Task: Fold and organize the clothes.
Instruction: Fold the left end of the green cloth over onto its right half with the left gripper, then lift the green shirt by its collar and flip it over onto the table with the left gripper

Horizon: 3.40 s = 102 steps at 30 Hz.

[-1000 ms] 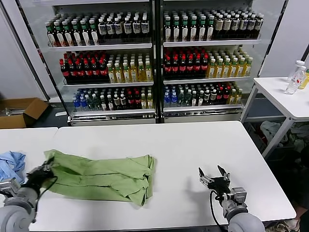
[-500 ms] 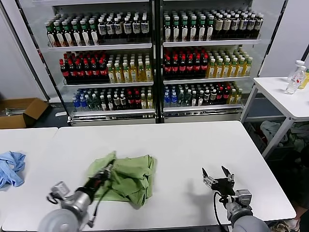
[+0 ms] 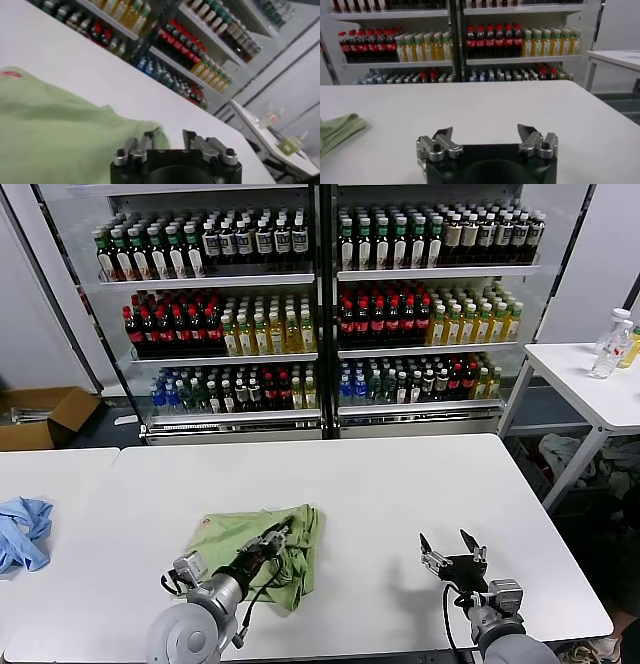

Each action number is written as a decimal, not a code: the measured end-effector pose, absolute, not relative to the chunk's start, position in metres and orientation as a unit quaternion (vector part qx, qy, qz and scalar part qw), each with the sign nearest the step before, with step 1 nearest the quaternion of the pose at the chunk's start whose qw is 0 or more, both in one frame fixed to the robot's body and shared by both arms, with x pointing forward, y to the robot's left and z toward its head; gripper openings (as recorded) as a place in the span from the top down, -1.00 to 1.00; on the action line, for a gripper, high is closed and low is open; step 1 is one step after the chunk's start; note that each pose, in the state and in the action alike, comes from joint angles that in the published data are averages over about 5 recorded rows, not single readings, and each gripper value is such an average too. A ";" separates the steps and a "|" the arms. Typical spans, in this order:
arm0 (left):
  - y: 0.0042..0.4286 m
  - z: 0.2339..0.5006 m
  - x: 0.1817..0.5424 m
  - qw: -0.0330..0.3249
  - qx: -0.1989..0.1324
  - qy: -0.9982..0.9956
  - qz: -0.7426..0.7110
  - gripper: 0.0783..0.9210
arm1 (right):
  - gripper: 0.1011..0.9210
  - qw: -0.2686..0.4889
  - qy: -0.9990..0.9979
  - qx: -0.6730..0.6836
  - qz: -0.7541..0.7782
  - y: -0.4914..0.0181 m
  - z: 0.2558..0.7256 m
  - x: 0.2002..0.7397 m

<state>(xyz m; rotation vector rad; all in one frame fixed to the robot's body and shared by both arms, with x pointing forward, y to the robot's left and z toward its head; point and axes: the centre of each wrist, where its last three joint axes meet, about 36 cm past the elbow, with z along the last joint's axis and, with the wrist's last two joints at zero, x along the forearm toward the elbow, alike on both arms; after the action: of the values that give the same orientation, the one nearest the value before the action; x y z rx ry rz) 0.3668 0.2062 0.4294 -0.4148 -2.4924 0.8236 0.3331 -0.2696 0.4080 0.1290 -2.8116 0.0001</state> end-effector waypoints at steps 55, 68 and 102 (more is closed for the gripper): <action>0.329 0.355 0.381 0.244 -0.078 -0.881 0.398 0.94 | -0.76 0.152 -0.988 0.038 -0.006 -0.268 0.415 0.335; 0.368 0.383 0.375 0.197 -0.066 -0.875 0.437 0.95 | -0.76 0.146 -0.989 0.035 -0.009 -0.270 0.420 0.338; 0.198 0.449 0.430 0.205 -0.108 -0.923 0.306 0.95 | -0.76 0.115 -0.993 0.018 -0.007 -0.283 0.451 0.316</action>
<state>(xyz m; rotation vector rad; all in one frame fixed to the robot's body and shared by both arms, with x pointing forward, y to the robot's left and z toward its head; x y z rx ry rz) 0.4295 0.1975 0.4488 -0.3014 -2.5737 0.8516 0.3158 -0.2833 0.4514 0.0537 -2.9106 -0.0203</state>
